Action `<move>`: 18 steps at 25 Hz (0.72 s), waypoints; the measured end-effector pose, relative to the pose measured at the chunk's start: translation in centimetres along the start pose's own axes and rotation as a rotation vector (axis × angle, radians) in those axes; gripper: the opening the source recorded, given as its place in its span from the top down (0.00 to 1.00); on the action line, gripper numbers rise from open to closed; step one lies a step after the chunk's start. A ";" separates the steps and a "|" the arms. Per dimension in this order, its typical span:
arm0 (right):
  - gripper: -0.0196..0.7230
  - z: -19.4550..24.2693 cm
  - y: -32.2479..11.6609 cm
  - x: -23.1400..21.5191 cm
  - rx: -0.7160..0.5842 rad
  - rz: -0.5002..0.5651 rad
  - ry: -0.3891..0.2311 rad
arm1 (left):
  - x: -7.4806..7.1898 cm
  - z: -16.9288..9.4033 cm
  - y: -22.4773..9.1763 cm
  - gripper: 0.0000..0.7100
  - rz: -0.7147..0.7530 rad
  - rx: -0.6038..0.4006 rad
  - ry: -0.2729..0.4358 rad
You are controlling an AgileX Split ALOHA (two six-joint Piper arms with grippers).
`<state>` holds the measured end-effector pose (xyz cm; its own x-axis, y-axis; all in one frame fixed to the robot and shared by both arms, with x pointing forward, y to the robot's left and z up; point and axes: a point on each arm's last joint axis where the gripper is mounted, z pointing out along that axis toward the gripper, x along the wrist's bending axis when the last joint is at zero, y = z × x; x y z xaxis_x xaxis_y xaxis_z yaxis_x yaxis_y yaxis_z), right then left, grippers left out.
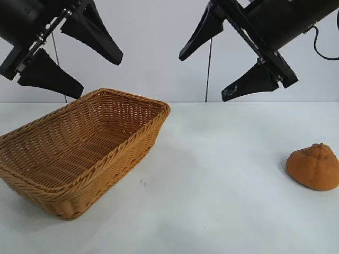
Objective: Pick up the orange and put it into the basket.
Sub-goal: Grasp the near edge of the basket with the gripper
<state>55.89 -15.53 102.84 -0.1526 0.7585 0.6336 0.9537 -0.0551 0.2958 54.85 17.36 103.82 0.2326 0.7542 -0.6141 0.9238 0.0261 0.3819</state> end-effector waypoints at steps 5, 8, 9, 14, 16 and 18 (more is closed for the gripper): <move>0.15 0.0 0.0 0.0 -0.003 0.000 -0.001 | 0.0 0.0 0.0 0.18 0.000 0.000 0.000; 0.15 0.0 0.0 0.0 -0.003 0.000 -0.001 | 0.0 0.0 0.0 0.18 0.000 0.000 0.000; 0.15 0.0 0.0 0.0 -0.003 0.000 -0.001 | 0.0 0.0 0.0 0.18 0.000 0.000 0.000; 0.15 0.0 0.0 0.0 -0.004 0.001 0.000 | 0.0 0.0 0.0 0.18 0.001 0.000 0.001; 0.15 0.0 0.0 0.0 -0.004 0.001 0.000 | 0.0 0.0 0.0 0.18 0.003 -0.001 0.004; 0.15 0.0 0.0 0.0 -0.004 0.001 0.000 | 0.0 0.0 0.0 0.18 0.003 -0.004 0.005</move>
<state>55.92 -15.53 102.85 -0.1519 0.7585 0.6337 0.9529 -0.0581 0.2978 54.90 17.40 103.81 0.2338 0.7577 -0.6093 0.9219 0.0265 0.3866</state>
